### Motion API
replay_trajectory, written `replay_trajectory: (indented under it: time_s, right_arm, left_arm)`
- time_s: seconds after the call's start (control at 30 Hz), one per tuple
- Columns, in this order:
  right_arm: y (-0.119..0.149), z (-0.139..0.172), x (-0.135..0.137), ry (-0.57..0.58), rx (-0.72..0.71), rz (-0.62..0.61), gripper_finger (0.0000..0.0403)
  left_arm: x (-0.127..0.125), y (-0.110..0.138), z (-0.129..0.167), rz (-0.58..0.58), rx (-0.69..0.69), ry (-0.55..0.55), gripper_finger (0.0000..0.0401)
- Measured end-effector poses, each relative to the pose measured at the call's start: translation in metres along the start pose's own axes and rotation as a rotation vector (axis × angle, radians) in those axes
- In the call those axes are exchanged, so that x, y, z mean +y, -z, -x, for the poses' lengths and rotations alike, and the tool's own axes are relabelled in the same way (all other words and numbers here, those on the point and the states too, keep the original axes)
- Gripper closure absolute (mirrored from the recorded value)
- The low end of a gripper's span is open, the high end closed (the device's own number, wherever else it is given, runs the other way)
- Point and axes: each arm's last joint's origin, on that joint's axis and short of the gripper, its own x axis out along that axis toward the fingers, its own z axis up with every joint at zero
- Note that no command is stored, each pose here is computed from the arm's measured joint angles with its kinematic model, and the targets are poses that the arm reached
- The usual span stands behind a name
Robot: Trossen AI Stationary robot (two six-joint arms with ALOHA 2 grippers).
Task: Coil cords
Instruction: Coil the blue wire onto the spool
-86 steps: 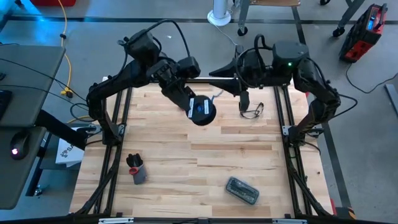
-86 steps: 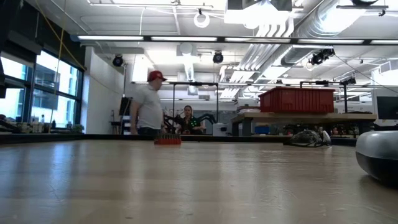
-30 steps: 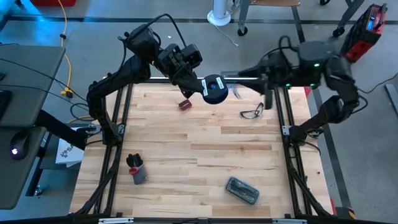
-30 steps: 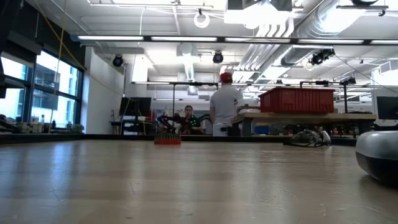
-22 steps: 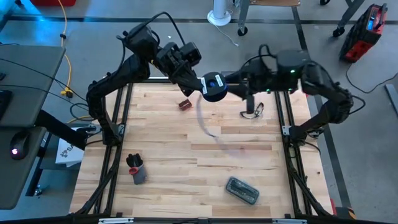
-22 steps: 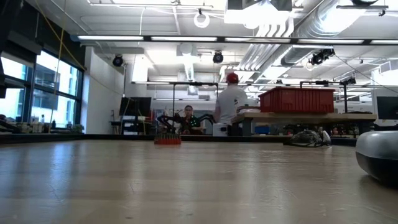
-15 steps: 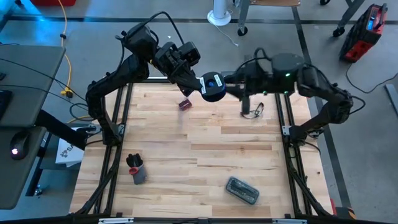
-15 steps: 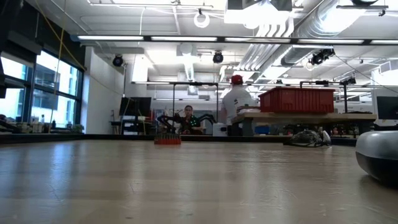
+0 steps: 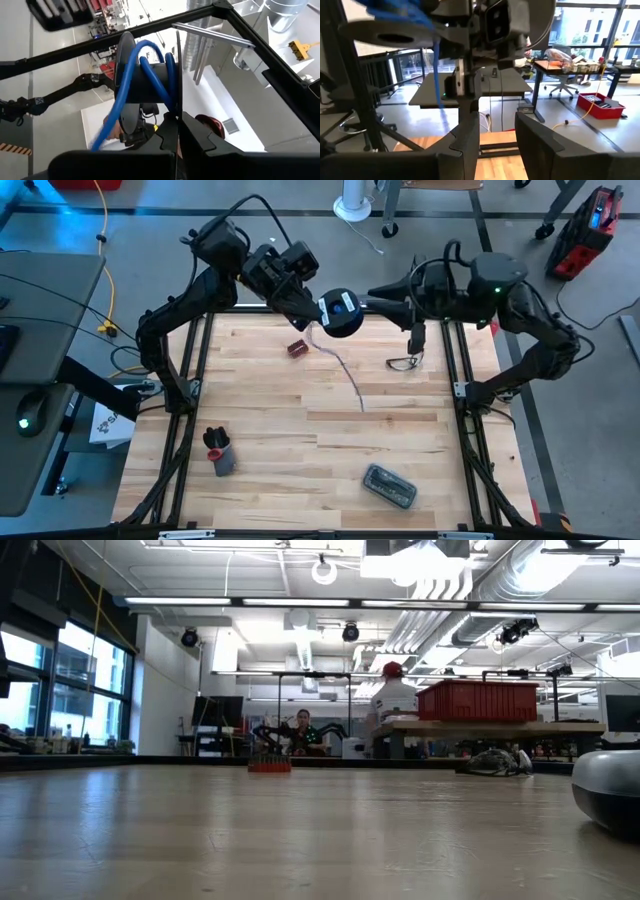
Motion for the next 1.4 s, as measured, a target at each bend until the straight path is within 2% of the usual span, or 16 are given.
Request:
replay_trajectory:
  time_s: [0.27, 0.47, 0.57, 0.73, 0.83, 0.97, 1.07, 1.17, 1.3, 1.4]
  right_arm:
    - [0.001, -0.003, 0.000, -0.008, -0.001, 0.003, 0.0286]
    - [-0.001, 0.004, -0.002, 0.075, 0.001, 0.063, 0.0286]
    - [-0.002, 0.014, -0.006, 0.161, 0.021, 0.086, 0.0286]
    - [-0.007, 0.037, -0.015, 0.259, 0.012, 0.091, 0.0286]
    - [-0.016, 0.051, -0.021, 0.287, -0.058, 0.084, 0.0286]
    - [-0.028, 0.063, -0.024, 0.256, -0.171, 0.095, 0.0286]
    - [-0.035, 0.065, -0.024, 0.190, -0.251, 0.100, 0.0286]
    - [-0.037, 0.064, -0.024, 0.126, -0.278, 0.106, 0.0286]
    - [-0.029, 0.048, -0.024, 0.122, -0.216, 0.078, 0.0286]
    - [-0.020, 0.022, -0.026, 0.120, -0.162, 0.083, 0.0286]
  left_arm:
    - [-0.008, 0.000, 0.001, -0.101, -0.039, 0.048, 0.0401]
    - [-0.021, -0.005, 0.024, -0.326, -0.111, 0.012, 0.0401]
    - [-0.035, -0.003, 0.046, -0.479, -0.180, -0.066, 0.0401]
    - [-0.060, 0.014, 0.087, -0.774, -0.329, -0.301, 0.0401]
    - [-0.076, 0.027, 0.103, -0.949, -0.418, -0.419, 0.0401]
    - [-0.093, 0.041, 0.107, -1.111, -0.503, -0.467, 0.0401]
    - [-0.094, 0.044, 0.103, -1.156, -0.519, -0.479, 0.0401]
    - [-0.090, 0.041, 0.100, -1.147, -0.514, -0.483, 0.0401]
    - [-0.081, 0.031, 0.093, -1.091, -0.533, -0.472, 0.0401]
    - [-0.074, 0.020, 0.080, -1.105, -0.533, -0.388, 0.0401]
